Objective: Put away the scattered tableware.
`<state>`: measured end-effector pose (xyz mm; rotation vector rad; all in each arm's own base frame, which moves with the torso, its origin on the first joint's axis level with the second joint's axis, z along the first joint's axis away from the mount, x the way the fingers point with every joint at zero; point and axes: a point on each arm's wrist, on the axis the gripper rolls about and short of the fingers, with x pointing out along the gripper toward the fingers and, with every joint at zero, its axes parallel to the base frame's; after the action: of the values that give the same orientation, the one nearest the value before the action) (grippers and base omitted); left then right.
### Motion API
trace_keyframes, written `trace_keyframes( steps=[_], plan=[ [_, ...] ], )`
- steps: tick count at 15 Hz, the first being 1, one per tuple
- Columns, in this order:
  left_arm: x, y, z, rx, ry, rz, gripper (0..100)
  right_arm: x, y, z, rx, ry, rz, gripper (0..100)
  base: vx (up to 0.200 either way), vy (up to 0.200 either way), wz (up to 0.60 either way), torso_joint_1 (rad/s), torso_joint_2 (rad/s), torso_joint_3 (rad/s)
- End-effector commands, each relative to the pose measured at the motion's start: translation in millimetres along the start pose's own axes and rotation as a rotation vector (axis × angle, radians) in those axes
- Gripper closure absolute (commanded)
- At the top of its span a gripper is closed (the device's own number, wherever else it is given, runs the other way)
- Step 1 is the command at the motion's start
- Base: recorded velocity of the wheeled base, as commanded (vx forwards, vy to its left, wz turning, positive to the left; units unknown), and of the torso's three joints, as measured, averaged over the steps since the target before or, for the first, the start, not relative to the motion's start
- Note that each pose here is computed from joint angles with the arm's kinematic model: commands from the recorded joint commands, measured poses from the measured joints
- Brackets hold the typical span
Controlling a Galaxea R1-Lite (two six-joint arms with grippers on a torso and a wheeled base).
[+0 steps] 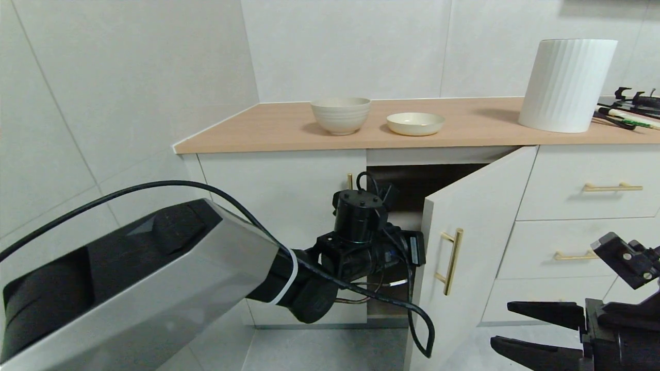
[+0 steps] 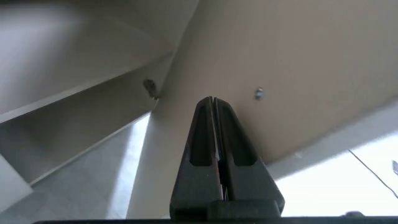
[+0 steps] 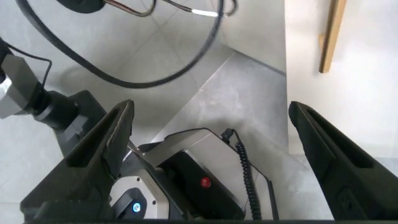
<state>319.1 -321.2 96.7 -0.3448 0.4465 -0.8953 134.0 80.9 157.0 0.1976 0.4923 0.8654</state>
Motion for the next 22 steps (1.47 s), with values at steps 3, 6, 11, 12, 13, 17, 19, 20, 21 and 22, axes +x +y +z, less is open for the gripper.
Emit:
trace_keyframes(
  steps=[3,6,11,12,13,17,19,20,21,22],
  plan=[
    [-1,-51.5,-9.3,0.03,0.01,-0.102,100,-14,13,3,-0.042,-0.051,0.081,0,0.0,0.0,0.0,0.0,0.0,0.0],
    [-51,-129.5,-16.0,0.061,0.146,-0.466,100,-68,44,8,-0.16,-0.172,0.344,0,0.0,0.0,0.0,0.0,0.0,0.0],
    [-58,-104.0,-13.2,0.05,0.104,-0.364,100,-83,56,11,-0.134,-0.084,0.402,0,0.0,0.0,0.0,0.0,0.0,0.0],
    [-61,-89.0,-7.0,0.042,0.073,-0.287,100,-78,54,13,-0.121,-0.07,0.386,0,0.0,0.0,0.0,0.0,0.0,0.0],
    [-67,-75.1,2.2,0.035,0.037,-0.225,100,-73,51,14,-0.107,-0.058,0.358,0,0.0,0.0,0.0,0.0,0.0,0.0],
    [-141,-39.8,36.7,0.035,-0.074,-0.068,100,-46,40,22,-0.059,-0.019,0.189,0,0.0,0.0,0.0,0.0,0.0,0.0],
    [-186,-24.4,39.0,0.105,-0.108,0.013,100,-38,38,33,-0.056,-0.018,0.166,0,0.0,0.0,0.0,0.0,0.0,0.0],
    [-207,-16.9,39.4,0.124,-0.132,0.064,100,-33,37,38,-0.054,-0.012,0.164,0,0.0,0.0,0.0,0.0,0.0,0.0],
    [-228,-9.8,39.9,0.123,-0.159,0.112,100,-23,35,45,-0.045,0.002,0.154,0,0.0,0.0,0.0,0.0,0.0,0.0],
    [-246,-4.4,39.9,0.113,-0.176,0.157,100,-14,28,52,-0.029,0.009,0.123,0,0.0,0.0,0.0,0.0,0.0,0.0]
  ],
)
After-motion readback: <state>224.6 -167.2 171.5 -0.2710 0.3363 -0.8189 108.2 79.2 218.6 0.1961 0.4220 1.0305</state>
